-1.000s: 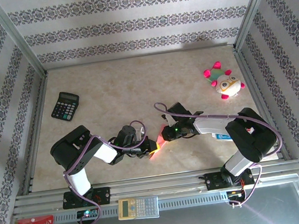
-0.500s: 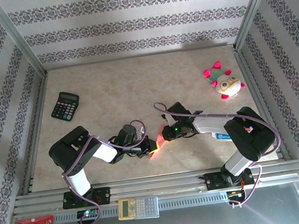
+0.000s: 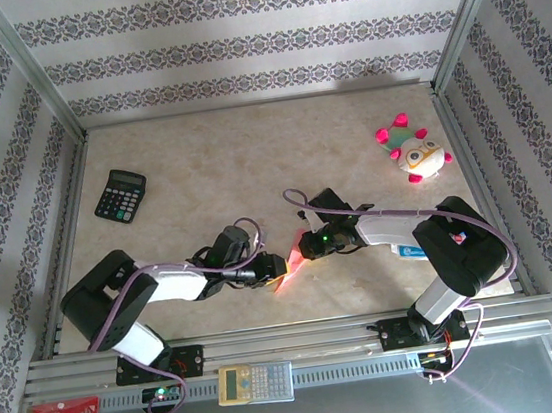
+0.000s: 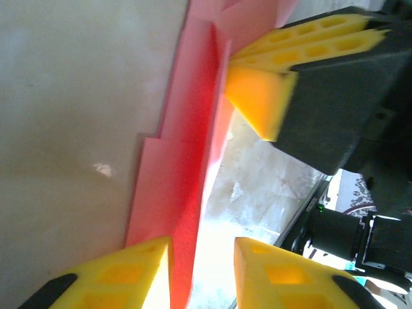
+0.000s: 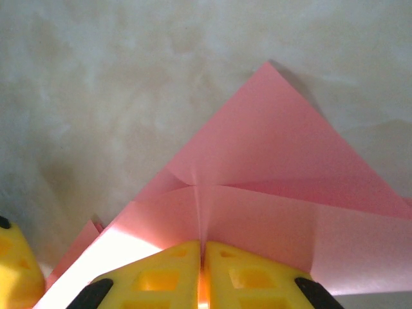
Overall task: Fold a paper plane with a square sheet of paper (pick it up from the middle)
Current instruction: Fold the wing for the fifth time at the center of the table.
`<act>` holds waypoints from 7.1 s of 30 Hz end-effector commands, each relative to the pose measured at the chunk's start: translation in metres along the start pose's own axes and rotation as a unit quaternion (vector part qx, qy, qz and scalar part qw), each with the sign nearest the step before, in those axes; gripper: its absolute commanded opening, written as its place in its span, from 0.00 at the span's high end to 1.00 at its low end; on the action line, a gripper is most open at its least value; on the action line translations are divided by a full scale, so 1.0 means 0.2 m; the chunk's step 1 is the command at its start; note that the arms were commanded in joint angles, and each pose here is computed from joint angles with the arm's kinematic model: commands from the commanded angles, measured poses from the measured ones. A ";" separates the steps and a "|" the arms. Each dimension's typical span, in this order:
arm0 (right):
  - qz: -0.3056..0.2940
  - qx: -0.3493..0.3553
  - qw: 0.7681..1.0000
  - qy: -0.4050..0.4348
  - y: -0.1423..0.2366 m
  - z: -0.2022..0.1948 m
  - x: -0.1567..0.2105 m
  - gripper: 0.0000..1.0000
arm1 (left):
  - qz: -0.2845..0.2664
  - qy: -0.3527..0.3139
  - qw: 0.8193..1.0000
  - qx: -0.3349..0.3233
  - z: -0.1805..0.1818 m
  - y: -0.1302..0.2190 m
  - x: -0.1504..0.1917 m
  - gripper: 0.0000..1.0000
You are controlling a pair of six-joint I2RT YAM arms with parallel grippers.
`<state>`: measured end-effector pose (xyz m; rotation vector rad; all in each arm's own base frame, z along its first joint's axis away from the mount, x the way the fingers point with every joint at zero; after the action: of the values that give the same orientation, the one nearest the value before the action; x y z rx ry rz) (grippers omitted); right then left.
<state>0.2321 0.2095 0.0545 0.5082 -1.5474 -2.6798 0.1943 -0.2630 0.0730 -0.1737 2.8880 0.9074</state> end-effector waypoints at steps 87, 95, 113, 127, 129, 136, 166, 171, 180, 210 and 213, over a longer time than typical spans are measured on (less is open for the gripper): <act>0.053 0.072 0.995 -0.040 -0.07 -0.15 0.08 0.92 | 0.074 -0.012 0.994 -0.079 0.17 -0.05 0.18 0.93; 0.058 0.074 0.995 -0.041 -0.07 -0.16 0.08 0.92 | 0.081 -0.003 0.993 -0.090 0.21 -0.02 0.22 0.93; 0.059 0.075 0.995 -0.043 -0.07 -0.16 0.08 0.93 | 0.109 -0.003 0.985 -0.130 0.28 0.05 0.33 0.94; 0.058 0.074 0.995 -0.044 -0.07 -0.16 0.08 0.93 | 0.154 -0.020 0.971 -0.184 0.32 0.11 0.40 0.97; 0.059 0.075 0.994 -0.044 -0.07 -0.17 0.08 0.93 | 0.159 -0.022 0.969 -0.186 0.32 0.12 0.41 0.97; 0.059 0.073 0.995 -0.044 -0.07 -0.17 0.08 0.93 | 0.154 -0.069 0.972 -0.164 0.20 0.16 0.37 0.94; 0.057 0.070 0.995 -0.043 -0.07 -0.16 0.08 0.94 | 0.074 -0.067 0.991 -0.091 0.09 -0.07 0.04 0.96; 0.056 0.068 0.995 -0.043 -0.07 -0.16 0.07 0.94 | 0.082 -0.049 0.992 -0.086 0.13 -0.05 0.07 0.96; 0.058 0.068 0.995 -0.043 -0.07 -0.16 0.07 0.94 | 0.084 -0.035 0.995 -0.049 0.09 -0.04 0.09 0.95; 0.058 0.067 0.995 -0.045 -0.07 -0.16 0.07 0.94 | 0.095 -0.016 0.990 -0.107 0.24 -0.02 0.13 0.94; 0.054 0.060 0.996 -0.043 -0.06 -0.15 0.05 0.91 | 0.097 0.001 0.986 -0.135 0.30 0.00 0.16 0.96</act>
<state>0.2404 0.2141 0.0544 0.4352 -1.5153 -2.6887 0.1854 -0.2576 0.0504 0.0536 2.8113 1.0803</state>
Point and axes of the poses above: each hand's point on the last joint's axis, 136 mm out from that joint toward the fingers, its own y axis back along the fingers, its own z axis along the line the jaws close on, x = y × z, the point moved 5 cm from there along y, back along the fingers, and after that the axes turned 3 degrees about -y, right-handed, at the moved point
